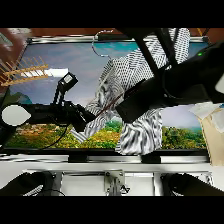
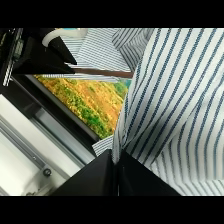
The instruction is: Fold the shirts.
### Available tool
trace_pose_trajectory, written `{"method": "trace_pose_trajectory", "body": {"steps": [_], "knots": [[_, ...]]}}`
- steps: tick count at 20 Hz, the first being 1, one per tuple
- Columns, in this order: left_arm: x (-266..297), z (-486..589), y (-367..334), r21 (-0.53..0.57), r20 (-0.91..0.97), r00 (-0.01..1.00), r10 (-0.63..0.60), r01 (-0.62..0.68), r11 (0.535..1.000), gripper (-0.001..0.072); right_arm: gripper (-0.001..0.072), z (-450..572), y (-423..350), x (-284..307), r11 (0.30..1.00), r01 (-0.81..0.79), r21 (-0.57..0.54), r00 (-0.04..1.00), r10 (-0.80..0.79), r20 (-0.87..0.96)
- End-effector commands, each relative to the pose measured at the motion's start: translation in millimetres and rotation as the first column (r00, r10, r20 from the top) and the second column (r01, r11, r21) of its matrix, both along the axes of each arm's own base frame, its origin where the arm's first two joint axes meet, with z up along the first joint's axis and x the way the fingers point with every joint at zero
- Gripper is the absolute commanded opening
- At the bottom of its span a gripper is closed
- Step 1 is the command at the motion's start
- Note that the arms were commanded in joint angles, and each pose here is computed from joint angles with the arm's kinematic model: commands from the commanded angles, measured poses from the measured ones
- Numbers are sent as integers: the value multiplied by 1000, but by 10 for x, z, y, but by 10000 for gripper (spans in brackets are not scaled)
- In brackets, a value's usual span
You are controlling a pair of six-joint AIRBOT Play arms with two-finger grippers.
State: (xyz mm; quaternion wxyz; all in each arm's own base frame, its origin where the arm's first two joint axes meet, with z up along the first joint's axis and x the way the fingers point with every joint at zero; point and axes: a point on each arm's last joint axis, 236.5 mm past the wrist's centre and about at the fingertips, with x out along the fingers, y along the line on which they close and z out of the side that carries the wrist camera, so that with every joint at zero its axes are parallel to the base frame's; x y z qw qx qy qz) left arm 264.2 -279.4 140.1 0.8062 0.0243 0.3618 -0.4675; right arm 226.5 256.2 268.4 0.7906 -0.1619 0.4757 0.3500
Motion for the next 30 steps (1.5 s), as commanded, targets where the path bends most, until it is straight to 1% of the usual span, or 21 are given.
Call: {"method": "trace_pose_trajectory", "body": {"steps": [1, 2, 4, 5, 7, 9, 10, 11, 13, 14, 16, 19, 20, 21, 22, 23, 24, 25, 26, 27, 30], "knots": [[2, 37, 19, 1, 24, 1000, -9, 9, 1000, 51, 513, -150, 83, 74, 1000, 5, -28, 999, -6, -33], [-3, 54, 24, 0, 31, 999, -10, 10, 1000, 51, 574, -171, 79, 100, 999, -4, -42, 1000, 3, -26], [-19, 95, 34, 0, 51, 999, -19, 19, 1000, 51, 574, -110, -51, 194, 997, 35, -64, 999, -34, 29], [-19, 106, 48, 6, 63, 998, -21, 20, 1000, 51, 573, 0, -164, 269, 995, 78, -60, 993, -73, 89], [-2, 87, 86, 30, 80, 997, -22, 20, 999, 51, 573, 351, -483, 446, 980, 200, -9, 951, -191, 243], [28, 49, 132, 61, 99, 995, -24, 18, 998, 51, 573, 762, -961, 632, 928, 361, 95, 852, -369, 371], [42, 29, 156, 78, 109, 994, -26, 18, 997, 51, 573, 939, -1234, 709, 889, 433, 151, 791, -455, 409], [47, 21, 166, 89, 119, 992, -34, 23, 996, 51, 573, 1064, -1481, 764, 855, 484, 187, 738, -514, 437], [29, 8, 169, 100, 124, 991, -51, 38, 994, 51, 573, 1209, -2056, 876, 760, 608, 228, 616, -633, 469], [4, -8, 171, 111, 125, 990, -69, 55, 992, 51, 571, 1212, -2371, 921, 695, 679, 235, 549, -694, 466], [-29, -61, 206, 142, 119, 989, -90, 73, 987, 51, 561, 1071, -2836, 1024, 587, 773, 241, 473, -786, 398], [-89, -111, 228, 176, 122, 983, -139, 116, 977, 51, 560, 655, -3233, 1273, 485, 829, 280, 458, -875, 159], [-105, -123, 232, 182, 119, 982, -147, 124, 975, 51, 560, 461, -3350, 1336, 458, 848, 268, 458, -886, 66], [-102, -125, 237, 184, 120, 982, -147, 123, 975, 51, 560, 270, -3392, 1384, 502, 835, 226, 511, -859, 20], [-98, -130, 243, 188, 121, 982, -147, 123, 974, 51, 560, 66, -3337, 1408, 640, 753, 155, 646, -763, 12], [-97, -131, 244, 189, 122, 982, -148, 123, 974, 51, 561, -116, -3143, 1388, 811, 576, 96, 815, -579, 0], [-97, -133, 244, 191, 123, 981, -150, 125, 974, 51, 564, -209, -2835, 1350, 936, 337, 101, 941, -338, -7], [-113, -145, 246, 196, 120, 980, -160, 135, 971, 51, 571, -167, -2534, 1411, 982, 124, 146, 989, -134, 66], [-156, -182, 263, 217, 115, 975, -190, 162, 963, 51, 571, -142, -2311, 1455, 989, -59, 135, 988, 39, 151], [-184, -225, 299, 240, 103, 974, -202, 173, 955, 51, 571, -164, -2179, 1525, 981, -174, 81, 964, 153, 215], [-188, -321, 417, 306, 93, 972, -218, 180, 935, 51, 571, -361, -2028, 1718, 951, -294, -94, 917, 308, 252]]}}
